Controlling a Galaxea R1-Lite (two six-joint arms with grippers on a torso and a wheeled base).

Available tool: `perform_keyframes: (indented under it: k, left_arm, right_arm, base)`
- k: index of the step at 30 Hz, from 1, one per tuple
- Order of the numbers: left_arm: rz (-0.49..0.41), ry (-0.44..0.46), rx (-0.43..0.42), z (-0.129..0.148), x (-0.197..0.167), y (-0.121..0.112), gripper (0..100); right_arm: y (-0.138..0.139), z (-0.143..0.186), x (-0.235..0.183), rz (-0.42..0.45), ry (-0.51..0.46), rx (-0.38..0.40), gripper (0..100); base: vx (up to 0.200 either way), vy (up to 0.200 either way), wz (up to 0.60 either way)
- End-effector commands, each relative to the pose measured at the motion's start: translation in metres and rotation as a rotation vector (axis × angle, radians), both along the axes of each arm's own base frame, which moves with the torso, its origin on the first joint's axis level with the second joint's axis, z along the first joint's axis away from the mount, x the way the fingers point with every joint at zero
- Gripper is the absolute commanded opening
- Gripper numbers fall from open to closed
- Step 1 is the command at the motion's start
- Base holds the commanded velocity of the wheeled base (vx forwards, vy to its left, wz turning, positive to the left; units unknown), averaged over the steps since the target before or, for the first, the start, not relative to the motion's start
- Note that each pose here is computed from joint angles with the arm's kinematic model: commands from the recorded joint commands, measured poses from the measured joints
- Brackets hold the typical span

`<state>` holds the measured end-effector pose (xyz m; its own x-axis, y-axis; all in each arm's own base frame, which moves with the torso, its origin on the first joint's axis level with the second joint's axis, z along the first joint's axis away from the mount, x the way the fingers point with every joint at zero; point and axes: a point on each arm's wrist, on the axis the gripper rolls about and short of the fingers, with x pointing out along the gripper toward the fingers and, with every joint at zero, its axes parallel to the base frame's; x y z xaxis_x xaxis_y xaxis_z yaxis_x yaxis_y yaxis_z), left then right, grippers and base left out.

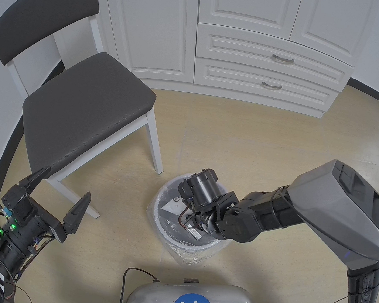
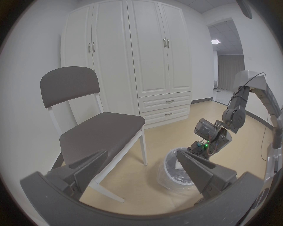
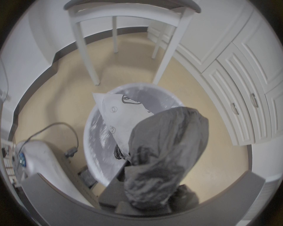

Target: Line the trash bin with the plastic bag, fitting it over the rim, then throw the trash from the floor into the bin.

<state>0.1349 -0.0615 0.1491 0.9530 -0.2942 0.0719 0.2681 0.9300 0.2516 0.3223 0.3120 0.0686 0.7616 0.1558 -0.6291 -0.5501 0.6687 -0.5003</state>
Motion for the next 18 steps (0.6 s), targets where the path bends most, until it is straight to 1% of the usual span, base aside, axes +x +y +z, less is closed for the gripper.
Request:
perform_keyframes:
  k: [1,6,7,14,18]
  left_arm:
    - [0.001,0.017,0.008,-0.004,-0.002,0.001,100]
    - [0.002,0.022,0.010,-0.004,-0.002,0.001,100]
    - [0.002,0.028,0.013,-0.005,-0.002,0.001,100]
    - [0.002,0.028,0.013,-0.005,-0.002,0.001,100]
    - [0.001,0.030,0.014,-0.005,-0.002,0.001,100]
  right_arm:
    - [0.006,-0.016,0.027,-0.072,-0.015,0.034,0]
    - [0.004,-0.021,0.033,-0.090,-0.016,0.033,0]
    - [0.002,-0.028,0.036,-0.100,-0.006,0.022,0]
    - [0.001,-0.034,0.031,-0.095,0.013,0.001,0]
    - [-0.002,-0.029,0.020,-0.079,0.054,-0.048,0]
  base:
    - [0.000,0.000,0.00]
    - [0.000,0.000,0.00]
    - [0.000,0.000,0.00]
    - [0.000,0.000,0.00]
    - [0.000,0.000,0.00]
